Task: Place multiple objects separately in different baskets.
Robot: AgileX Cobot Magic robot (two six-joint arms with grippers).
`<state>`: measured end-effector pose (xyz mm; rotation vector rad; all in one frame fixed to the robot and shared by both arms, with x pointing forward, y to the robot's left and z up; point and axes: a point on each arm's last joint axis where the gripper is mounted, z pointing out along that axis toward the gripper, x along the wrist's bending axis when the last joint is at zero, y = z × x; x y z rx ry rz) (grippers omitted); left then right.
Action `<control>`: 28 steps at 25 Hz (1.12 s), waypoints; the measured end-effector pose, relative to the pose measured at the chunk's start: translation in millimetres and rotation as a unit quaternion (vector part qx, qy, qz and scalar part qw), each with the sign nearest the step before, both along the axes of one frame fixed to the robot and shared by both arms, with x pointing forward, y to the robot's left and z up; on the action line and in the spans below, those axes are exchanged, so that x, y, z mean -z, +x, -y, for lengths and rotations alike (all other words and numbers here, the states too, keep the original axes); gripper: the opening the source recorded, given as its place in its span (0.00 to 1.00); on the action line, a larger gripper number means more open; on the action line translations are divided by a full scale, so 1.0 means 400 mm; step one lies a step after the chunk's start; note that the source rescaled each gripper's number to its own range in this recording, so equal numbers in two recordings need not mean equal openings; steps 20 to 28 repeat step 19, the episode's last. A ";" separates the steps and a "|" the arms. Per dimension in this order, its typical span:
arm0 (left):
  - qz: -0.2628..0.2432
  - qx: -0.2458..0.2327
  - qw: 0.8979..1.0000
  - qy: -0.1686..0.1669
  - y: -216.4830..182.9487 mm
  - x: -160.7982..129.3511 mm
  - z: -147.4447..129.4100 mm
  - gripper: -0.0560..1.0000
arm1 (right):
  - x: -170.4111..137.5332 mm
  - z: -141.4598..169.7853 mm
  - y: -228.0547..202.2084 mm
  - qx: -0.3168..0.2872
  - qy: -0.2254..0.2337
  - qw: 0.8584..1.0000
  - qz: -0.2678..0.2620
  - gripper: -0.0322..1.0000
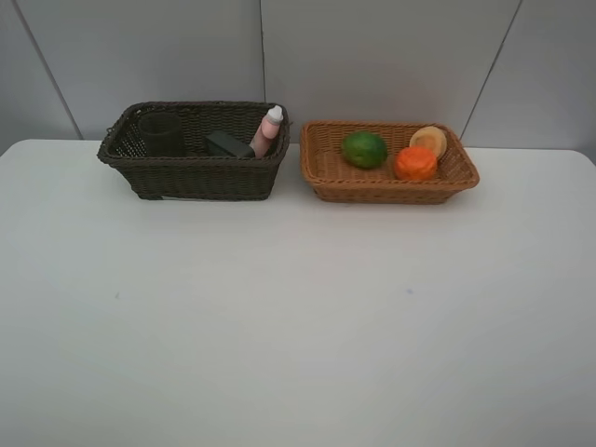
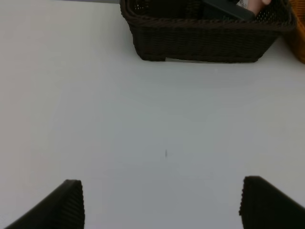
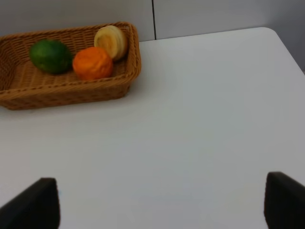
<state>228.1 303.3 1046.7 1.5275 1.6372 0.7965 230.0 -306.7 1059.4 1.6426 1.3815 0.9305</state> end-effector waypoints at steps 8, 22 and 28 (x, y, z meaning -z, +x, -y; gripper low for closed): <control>0.000 0.000 1.000 0.000 0.000 0.000 0.000 0.86 | 0.000 0.000 0.000 0.000 0.000 1.000 0.000 0.95; 0.000 0.001 1.000 -0.002 0.000 0.000 0.001 0.86 | 0.000 0.000 0.000 0.000 0.000 1.000 0.000 0.95; 0.000 0.001 1.000 -0.002 0.000 0.000 0.001 0.86 | 0.000 0.000 0.000 0.000 0.000 1.000 0.000 0.95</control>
